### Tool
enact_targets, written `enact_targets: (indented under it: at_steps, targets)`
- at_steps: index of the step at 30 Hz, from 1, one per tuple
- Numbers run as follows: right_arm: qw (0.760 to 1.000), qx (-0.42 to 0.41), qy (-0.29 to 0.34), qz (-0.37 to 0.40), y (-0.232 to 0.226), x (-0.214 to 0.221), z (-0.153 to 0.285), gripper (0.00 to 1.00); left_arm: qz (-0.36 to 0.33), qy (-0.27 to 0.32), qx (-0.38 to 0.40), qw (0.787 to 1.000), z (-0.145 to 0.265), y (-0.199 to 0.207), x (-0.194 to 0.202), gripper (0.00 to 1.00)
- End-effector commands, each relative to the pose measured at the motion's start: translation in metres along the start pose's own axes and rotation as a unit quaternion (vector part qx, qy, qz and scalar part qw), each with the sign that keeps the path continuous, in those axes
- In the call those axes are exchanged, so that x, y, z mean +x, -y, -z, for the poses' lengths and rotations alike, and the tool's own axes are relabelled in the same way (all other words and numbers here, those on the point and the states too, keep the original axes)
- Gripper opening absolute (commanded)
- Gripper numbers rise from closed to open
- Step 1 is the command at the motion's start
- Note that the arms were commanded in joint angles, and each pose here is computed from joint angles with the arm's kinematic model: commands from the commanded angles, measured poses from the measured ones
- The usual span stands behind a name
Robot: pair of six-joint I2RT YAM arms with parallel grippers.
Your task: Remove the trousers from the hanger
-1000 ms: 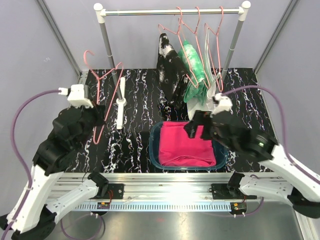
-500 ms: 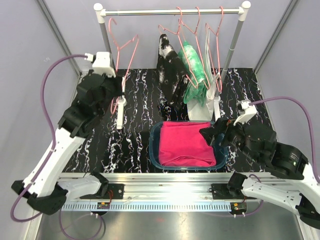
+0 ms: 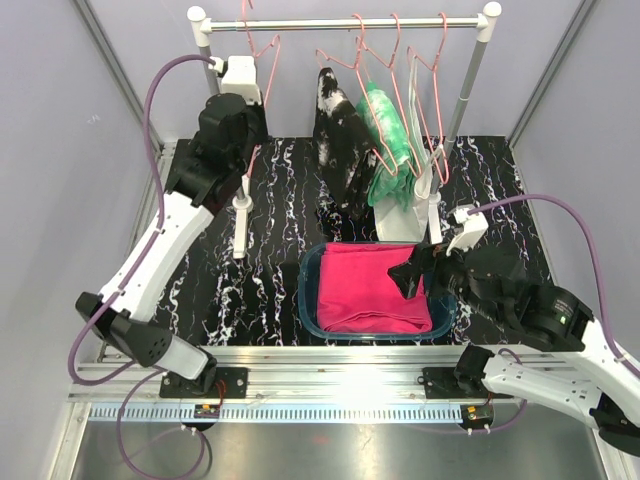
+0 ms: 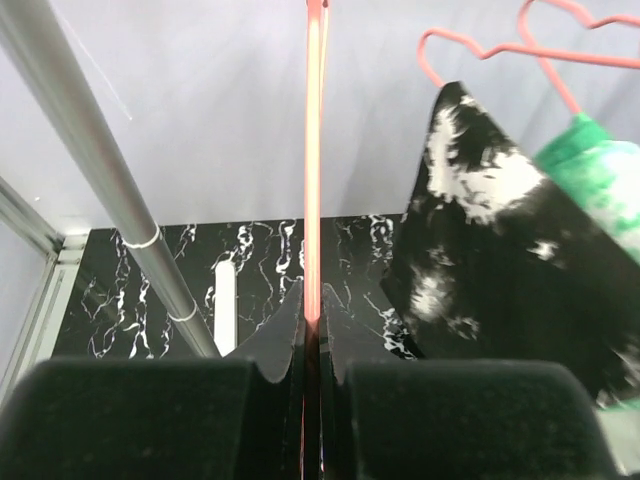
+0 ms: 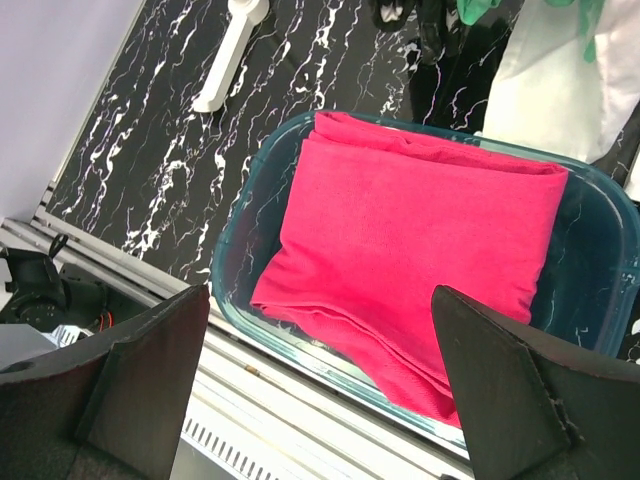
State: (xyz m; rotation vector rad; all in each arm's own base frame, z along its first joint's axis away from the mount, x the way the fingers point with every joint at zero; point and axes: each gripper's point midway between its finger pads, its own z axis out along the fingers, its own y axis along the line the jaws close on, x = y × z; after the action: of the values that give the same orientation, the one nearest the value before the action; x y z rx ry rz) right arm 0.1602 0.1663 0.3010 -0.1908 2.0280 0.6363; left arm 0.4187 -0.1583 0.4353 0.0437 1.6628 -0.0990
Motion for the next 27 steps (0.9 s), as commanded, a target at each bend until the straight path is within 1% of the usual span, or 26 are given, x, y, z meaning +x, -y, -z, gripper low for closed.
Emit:
enact_targets:
  at_steps: [1,5,7,8,10,11,14,15,16,17,18,20,22,23,24,26,27]
  targets:
    - [1.000,-0.015,-0.002,-0.002,-0.010,-0.001,-0.006,0.99,0.035,0.030,-0.015,0.999,-0.002,-0.008,-0.027,0.00]
    - [1.000,-0.009,-0.015,0.000,-0.009,0.004,-0.009,0.99,0.037,-0.004,-0.034,0.999,-0.011,-0.012,-0.003,0.00]
    - [1.000,-0.011,-0.014,-0.001,-0.009,0.003,-0.007,0.99,0.040,-0.010,-0.037,0.998,-0.009,-0.015,0.003,0.00]
    - [1.000,-0.010,-0.012,-0.003,-0.009,0.002,-0.006,0.99,0.042,-0.008,-0.040,0.998,-0.007,-0.016,0.004,0.03]
    - [1.000,0.003,-0.005,-0.007,-0.003,0.000,-0.004,0.99,0.046,-0.008,-0.043,0.998,-0.001,-0.020,0.007,0.15]
    - [1.000,0.006,0.001,-0.008,-0.001,-0.003,-0.002,0.99,0.047,-0.008,-0.043,0.998,0.001,-0.021,0.008,0.26]
    - [1.000,0.013,0.011,-0.008,0.003,-0.008,0.004,0.99,0.050,-0.009,-0.027,0.998,0.009,-0.018,0.003,0.39]
    - [1.000,0.020,0.013,-0.006,0.006,-0.009,0.006,1.00,0.050,-0.012,-0.022,0.998,0.011,-0.017,0.003,0.55]
    - [1.000,0.022,0.016,-0.007,0.008,-0.011,0.009,0.99,0.059,-0.008,-0.017,0.998,0.016,-0.016,-0.005,0.65]
    - [0.999,0.028,0.020,-0.008,0.010,-0.013,0.011,1.00,0.059,-0.017,-0.003,0.998,0.020,-0.013,-0.003,0.72]
    - [0.999,0.041,0.025,-0.007,0.016,-0.014,0.013,0.99,0.065,-0.017,0.008,0.998,0.025,-0.010,-0.006,0.81]
    - [0.997,0.058,0.039,-0.017,0.024,-0.019,0.019,0.99,0.076,-0.014,0.038,0.996,0.042,-0.005,-0.013,0.88]
    - [0.994,0.083,0.060,-0.024,0.036,-0.025,0.024,0.99,0.089,-0.011,0.058,0.994,0.054,-0.001,-0.018,0.93]
    - [0.993,0.091,0.067,-0.027,0.040,-0.027,0.026,0.99,0.095,-0.005,0.076,0.993,0.069,-0.001,-0.023,0.94]
    - [0.991,0.106,0.076,-0.028,0.046,-0.029,0.028,0.99,0.097,-0.003,0.084,0.992,0.075,0.000,-0.025,0.95]
    - [0.990,0.111,0.083,-0.030,0.048,-0.033,0.030,1.00,0.104,-0.006,0.108,0.989,0.091,0.004,-0.024,0.98]
    - [0.990,0.113,0.084,-0.028,0.049,-0.033,0.031,1.00,0.113,0.007,0.118,0.987,0.105,0.002,-0.033,0.98]
